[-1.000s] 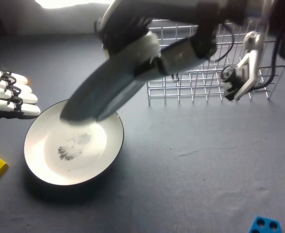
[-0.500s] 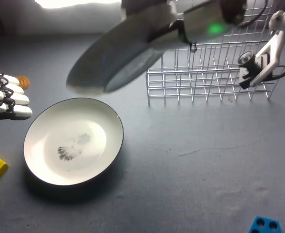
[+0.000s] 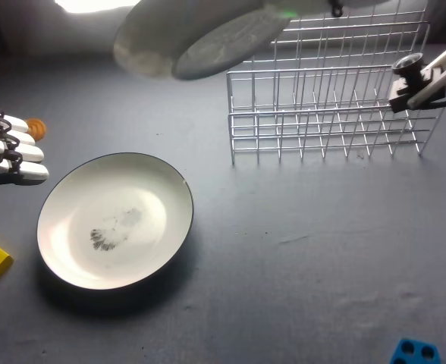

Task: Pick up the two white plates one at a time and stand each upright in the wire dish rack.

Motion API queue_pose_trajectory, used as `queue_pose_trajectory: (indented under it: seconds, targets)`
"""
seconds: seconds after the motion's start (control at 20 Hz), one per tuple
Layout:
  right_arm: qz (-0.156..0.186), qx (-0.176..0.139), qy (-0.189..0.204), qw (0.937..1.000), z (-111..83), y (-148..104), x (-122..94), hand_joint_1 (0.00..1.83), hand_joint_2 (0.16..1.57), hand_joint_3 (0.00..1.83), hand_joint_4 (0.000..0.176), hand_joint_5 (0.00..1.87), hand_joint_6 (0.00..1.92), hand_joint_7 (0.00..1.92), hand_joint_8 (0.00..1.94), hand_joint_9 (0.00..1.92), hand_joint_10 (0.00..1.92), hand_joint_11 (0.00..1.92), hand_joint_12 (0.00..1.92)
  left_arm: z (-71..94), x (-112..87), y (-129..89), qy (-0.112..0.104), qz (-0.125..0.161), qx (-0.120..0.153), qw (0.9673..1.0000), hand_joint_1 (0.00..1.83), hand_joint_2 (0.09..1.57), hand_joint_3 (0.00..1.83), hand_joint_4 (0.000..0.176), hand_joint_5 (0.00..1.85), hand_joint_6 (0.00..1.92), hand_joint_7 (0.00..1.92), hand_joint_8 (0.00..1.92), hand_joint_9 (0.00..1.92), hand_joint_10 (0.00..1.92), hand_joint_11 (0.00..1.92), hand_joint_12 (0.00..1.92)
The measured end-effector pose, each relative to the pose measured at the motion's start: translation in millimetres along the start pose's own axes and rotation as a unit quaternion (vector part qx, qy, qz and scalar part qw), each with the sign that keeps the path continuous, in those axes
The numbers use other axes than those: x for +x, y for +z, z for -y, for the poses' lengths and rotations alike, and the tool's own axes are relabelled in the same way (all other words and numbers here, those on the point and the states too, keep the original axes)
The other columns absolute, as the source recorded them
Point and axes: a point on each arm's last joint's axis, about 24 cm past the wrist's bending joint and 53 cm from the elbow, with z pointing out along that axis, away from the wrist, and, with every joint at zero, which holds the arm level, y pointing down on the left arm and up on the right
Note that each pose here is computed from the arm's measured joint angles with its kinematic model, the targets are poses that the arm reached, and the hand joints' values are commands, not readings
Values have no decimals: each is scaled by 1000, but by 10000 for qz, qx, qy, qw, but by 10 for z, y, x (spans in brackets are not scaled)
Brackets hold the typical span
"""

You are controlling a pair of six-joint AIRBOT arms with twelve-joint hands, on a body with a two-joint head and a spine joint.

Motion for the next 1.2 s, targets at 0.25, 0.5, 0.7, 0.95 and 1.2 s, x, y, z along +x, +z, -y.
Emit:
queue_pose_trajectory:
  seconds: [0.25, 0.5, 0.7, 0.95, 1.2]
  targets:
    - [394, 378, 284, 9981, 214, -39, -372, 1376, 1106, 0, 0, 926, 1098, 1029, 904, 917, 1063, 868, 1011, 3, 7, 83, 85, -46, 73, 9999, 0, 1062, 3, 0, 0, 0, 0, 0, 0, 0, 0, 0]
    - [665, 803, 591, 9928, 406, -110, -631, 1376, 1106, 0, 0, 933, 1065, 1009, 953, 916, 1071, 860, 1036, 51, -13, 213, 85, -17, 214, 9997, 0, 1064, 4, 0, 0, 0, 0, 0, 0, 0, 0, 0]
    - [639, 861, 566, 9926, 418, -102, -619, 1376, 1107, 0, 0, 943, 1035, 999, 980, 917, 1077, 856, 1041, 94, 63, 325, 88, -108, 318, 9994, 0, 1066, 4, 0, 0, 0, 0, 0, 0, 0, 0, 0]
    - [670, 1083, 637, 9898, 533, -150, -665, 1378, 1098, 0, 0, 971, 979, 1001, 956, 941, 1067, 855, 1054, 125, 213, 480, 123, -242, 421, 9987, 0, 1074, 7, 0, 0, 0, 0, 0, 0, 0, 0, 0]
    - [837, 1122, 724, 9875, 583, -218, -808, 1377, 1104, 1, 0, 946, 1033, 1001, 953, 929, 1077, 864, 1027, 44, 314, 616, 109, -329, 297, 9990, 0, 1062, 1, 0, 0, 0, 0, 0, 0, 0, 0, 0]
